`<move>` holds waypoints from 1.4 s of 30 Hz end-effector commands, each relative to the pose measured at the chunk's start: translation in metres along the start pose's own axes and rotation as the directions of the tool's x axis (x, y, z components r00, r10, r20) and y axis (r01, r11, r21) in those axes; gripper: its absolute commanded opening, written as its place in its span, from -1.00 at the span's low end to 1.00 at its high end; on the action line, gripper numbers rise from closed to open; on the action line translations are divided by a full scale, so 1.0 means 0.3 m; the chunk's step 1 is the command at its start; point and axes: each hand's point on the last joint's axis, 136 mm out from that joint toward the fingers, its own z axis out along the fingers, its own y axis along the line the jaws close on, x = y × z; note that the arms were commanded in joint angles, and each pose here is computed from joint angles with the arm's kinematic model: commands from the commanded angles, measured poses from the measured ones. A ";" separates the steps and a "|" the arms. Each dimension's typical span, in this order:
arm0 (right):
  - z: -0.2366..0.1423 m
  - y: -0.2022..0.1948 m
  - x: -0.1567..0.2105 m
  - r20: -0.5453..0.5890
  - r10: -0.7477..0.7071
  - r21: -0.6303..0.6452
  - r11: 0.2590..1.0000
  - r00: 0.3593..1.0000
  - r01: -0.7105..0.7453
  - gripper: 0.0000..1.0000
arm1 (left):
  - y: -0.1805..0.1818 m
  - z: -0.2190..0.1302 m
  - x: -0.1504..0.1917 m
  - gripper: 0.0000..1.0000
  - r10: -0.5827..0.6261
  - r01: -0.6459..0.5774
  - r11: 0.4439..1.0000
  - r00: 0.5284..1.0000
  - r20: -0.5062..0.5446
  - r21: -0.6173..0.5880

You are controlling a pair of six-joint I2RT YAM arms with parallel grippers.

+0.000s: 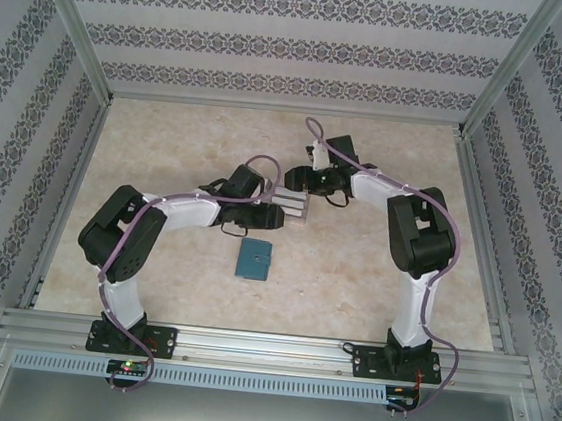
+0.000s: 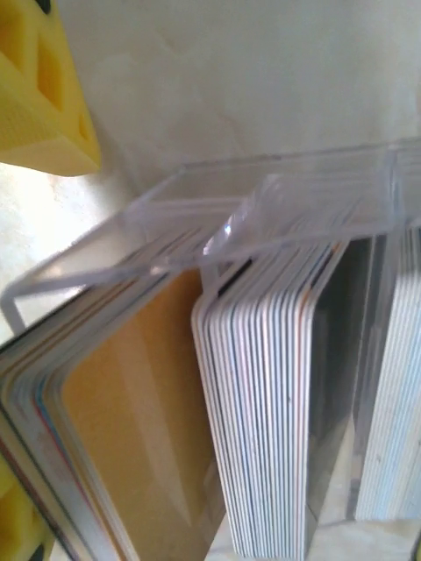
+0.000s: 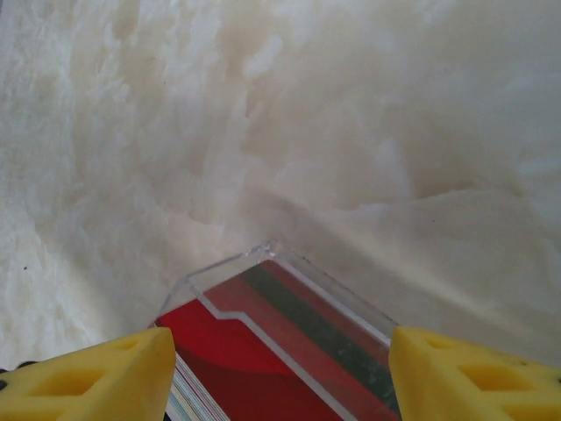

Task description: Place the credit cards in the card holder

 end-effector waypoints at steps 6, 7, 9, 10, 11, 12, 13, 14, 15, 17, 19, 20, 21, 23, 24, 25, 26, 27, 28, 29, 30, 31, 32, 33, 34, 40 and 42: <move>-0.129 0.009 0.168 0.004 0.044 0.023 0.999 0.999 -0.044 0.33 | 0.003 0.057 -0.169 -0.03 0.012 -0.011 1.000 0.998 0.054 -0.015; -0.140 0.010 0.190 0.014 0.060 0.020 0.998 0.998 -0.060 0.33 | 0.001 0.069 -0.183 -0.03 0.014 -0.013 1.000 0.999 0.048 -0.018; -0.153 0.014 0.230 0.027 0.098 0.010 0.995 0.995 -0.099 0.34 | -0.016 0.086 -0.215 -0.03 0.029 -0.029 1.000 0.999 0.044 -0.005; -0.159 0.020 0.246 0.036 0.115 0.006 0.993 0.993 -0.115 0.34 | -0.023 0.094 -0.232 -0.01 0.035 -0.035 0.999 0.998 0.049 -0.002; -0.167 0.025 0.256 0.044 0.130 0.009 0.991 0.991 -0.130 0.34 | -0.027 0.101 -0.247 0.00 0.037 -0.037 0.999 0.998 0.052 0.003; -0.175 0.029 0.272 0.051 0.141 0.020 0.990 0.989 -0.142 0.34 | -0.035 0.111 -0.264 0.02 0.040 -0.041 0.999 0.998 0.053 0.011; -0.186 0.036 0.283 0.063 0.142 0.036 0.989 0.988 -0.144 0.35 | -0.036 0.122 -0.276 0.02 0.035 -0.036 0.999 0.998 0.044 0.014; -0.200 0.043 0.290 0.077 0.137 0.051 0.989 0.988 -0.141 0.35 | -0.037 0.131 -0.285 0.02 0.030 -0.031 0.999 0.999 0.034 0.018; -0.218 0.040 0.294 0.101 0.130 0.080 0.987 0.986 -0.138 0.36 | -0.042 0.136 -0.292 0.02 0.027 -0.028 0.999 0.999 0.023 0.025; -0.264 0.030 0.282 0.155 0.112 0.132 0.982 0.982 -0.132 0.40 | -0.049 0.124 -0.297 0.02 0.019 -0.020 0.999 1.000 0.024 0.041; -0.326 0.005 0.259 0.207 0.089 0.205 0.970 0.974 -0.131 0.42 | -0.062 0.086 -0.293 0.06 0.016 -0.019 0.998 0.999 0.042 0.064; -0.357 -0.004 0.251 0.224 0.081 0.235 0.963 0.971 -0.134 0.43 | -0.071 0.064 -0.286 0.08 0.019 -0.022 0.997 0.999 0.046 0.070; -0.391 -0.018 0.244 0.246 0.078 0.274 0.951 0.966 -0.146 0.44 | -0.073 0.040 -0.279 0.09 0.021 -0.024 0.997 0.999 0.049 0.073; -0.441 -0.025 0.225 0.290 0.061 0.314 0.937 0.955 -0.155 0.48 | -0.077 0.008 -0.249 0.11 0.027 -0.029 0.996 0.999 0.035 0.082; -0.458 -0.027 0.215 0.311 0.060 0.323 0.932 0.949 -0.165 0.49 | -0.082 -0.003 -0.233 0.12 0.024 -0.027 0.995 0.999 0.031 0.094; -0.469 -0.028 0.207 0.327 0.066 0.326 0.929 0.943 -0.178 0.50 | -0.081 -0.001 -0.217 0.12 0.015 -0.018 0.993 0.999 0.030 0.113; -0.479 -0.032 0.200 0.342 0.076 0.329 0.924 0.937 -0.195 0.51 | -0.085 0.005 -0.205 0.12 0.005 -0.009 0.990 1.000 0.029 0.138; -0.489 -0.044 0.200 0.357 0.099 0.339 0.913 0.929 -0.227 0.53 | -0.086 0.015 -0.199 0.13 -0.004 -0.001 0.988 0.999 0.032 0.158; -0.503 -0.070 0.210 0.378 0.137 0.358 0.890 0.916 -0.281 0.54 | -0.088 0.027 -0.196 0.13 -0.012 0.007 0.985 1.000 0.029 0.175; -0.512 -0.094 0.223 0.398 0.169 0.370 0.870 0.902 -0.326 0.56 | -0.094 0.037 -0.199 0.13 -0.012 0.007 0.981 1.000 0.024 0.192; -0.517 -0.114 0.234 0.424 0.206 0.360 0.856 0.882 -0.372 0.57 | -0.107 0.045 -0.205 0.13 -0.006 0.002 0.978 1.000 0.021 0.210; -0.517 -0.132 0.241 0.446 0.239 0.335 0.849 0.862 -0.409 0.58 | -0.115 0.050 -0.215 0.13 -0.008 0.002 0.975 1.000 0.025 0.223; -0.513 -0.145 0.244 0.458 0.266 0.312 0.845 0.848 -0.434 0.58 | -0.119 0.052 -0.225 0.14 -0.015 0.006 0.973 0.999 0.034 0.231; -0.512 -0.152 0.239 0.467 0.298 0.282 0.842 0.833 -0.460 0.56 | -0.120 0.054 -0.236 0.13 -0.026 0.015 0.972 0.999 0.044 0.235; -0.508 -0.151 0.231 0.461 0.321 0.255 0.845 0.828 -0.469 0.53 | -0.108 0.059 -0.238 0.07 -0.042 0.032 0.976 0.998 0.044 0.214; -0.478 -0.147 0.161 0.456 0.429 0.103 0.845 0.780 -0.525 0.49 | -0.019 0.081 -0.231 -0.13 -0.083 0.078 0.994 0.994 0.074 0.076; -0.456 -0.138 0.135 0.442 0.473 0.042 0.838 0.762 -0.545 0.49 | 0.005 0.101 -0.220 -0.28 -0.098 0.094 0.994 0.993 0.065 0.051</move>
